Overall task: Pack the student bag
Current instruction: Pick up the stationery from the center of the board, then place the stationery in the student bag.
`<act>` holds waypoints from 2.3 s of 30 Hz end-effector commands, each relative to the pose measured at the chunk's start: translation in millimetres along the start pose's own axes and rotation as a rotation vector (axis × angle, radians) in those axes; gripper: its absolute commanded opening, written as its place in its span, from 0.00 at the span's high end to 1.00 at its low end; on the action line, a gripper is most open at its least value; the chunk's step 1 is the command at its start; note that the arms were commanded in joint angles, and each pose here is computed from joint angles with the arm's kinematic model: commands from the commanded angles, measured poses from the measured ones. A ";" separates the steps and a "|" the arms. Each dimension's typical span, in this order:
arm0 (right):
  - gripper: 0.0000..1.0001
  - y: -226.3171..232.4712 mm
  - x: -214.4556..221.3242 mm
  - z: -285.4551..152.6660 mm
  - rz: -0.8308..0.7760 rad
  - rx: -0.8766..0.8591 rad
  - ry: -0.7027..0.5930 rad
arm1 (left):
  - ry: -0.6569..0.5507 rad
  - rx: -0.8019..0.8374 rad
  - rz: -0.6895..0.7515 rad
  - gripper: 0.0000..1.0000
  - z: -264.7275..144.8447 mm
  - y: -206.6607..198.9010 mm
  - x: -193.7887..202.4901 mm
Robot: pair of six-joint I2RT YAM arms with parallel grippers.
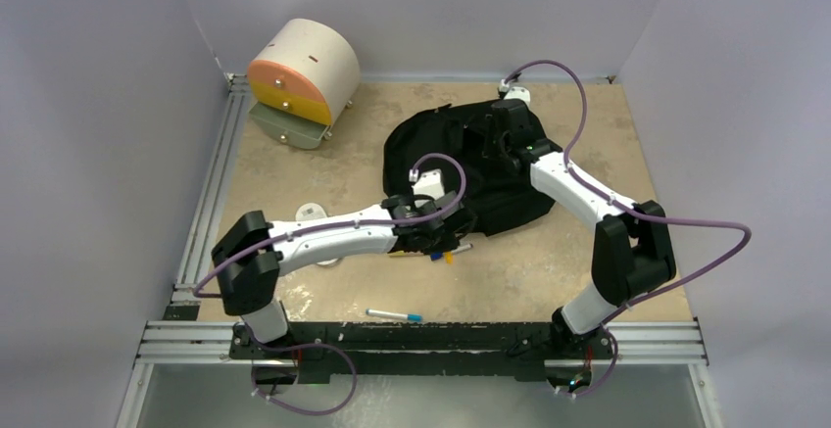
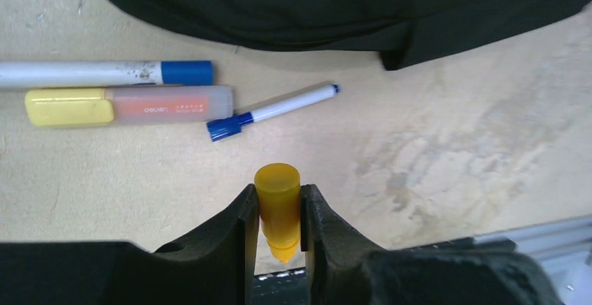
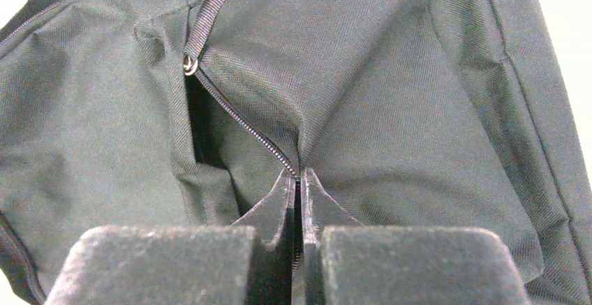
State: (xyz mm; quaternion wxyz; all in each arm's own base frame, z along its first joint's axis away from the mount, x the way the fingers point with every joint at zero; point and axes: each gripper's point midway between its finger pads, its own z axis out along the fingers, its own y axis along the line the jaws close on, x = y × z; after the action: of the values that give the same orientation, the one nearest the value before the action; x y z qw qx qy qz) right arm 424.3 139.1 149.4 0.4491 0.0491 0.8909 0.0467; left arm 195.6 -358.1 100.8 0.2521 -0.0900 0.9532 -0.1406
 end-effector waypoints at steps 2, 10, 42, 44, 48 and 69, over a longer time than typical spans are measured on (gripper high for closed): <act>1.00 0.0 -32.6 -17.0 0.048 -0.005 -0.099 | -0.108 0.163 -0.011 0.84 -24.0 -18.6 -61.9; 1.00 4.0 -34.9 -22.1 0.063 -0.034 -0.110 | -0.295 0.341 -0.027 0.84 -30.0 -40.4 -169.2; 1.00 6.9 -33.7 -30.4 0.095 -0.073 -0.117 | -0.229 0.594 0.033 0.56 72.0 -148.1 -218.3; 1.00 7.0 -33.9 -30.6 0.095 -0.073 -0.118 | -0.214 0.600 0.040 0.43 71.0 -148.0 -215.8; 1.00 5.9 -33.1 -30.9 0.096 -0.069 -0.121 | -0.201 0.607 0.062 0.30 58.0 -143.0 -213.5; 1.00 2.3 -33.4 -28.7 0.083 -0.053 -0.122 | -0.237 0.528 0.448 0.31 -56.3 -5.4 -144.2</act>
State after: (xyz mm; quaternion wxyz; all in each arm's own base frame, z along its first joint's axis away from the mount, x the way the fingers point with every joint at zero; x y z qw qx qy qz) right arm 414.4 135.0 166.5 0.4641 0.0676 0.8800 0.0745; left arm 316.9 -341.1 247.7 0.4271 0.1276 0.8236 -0.3505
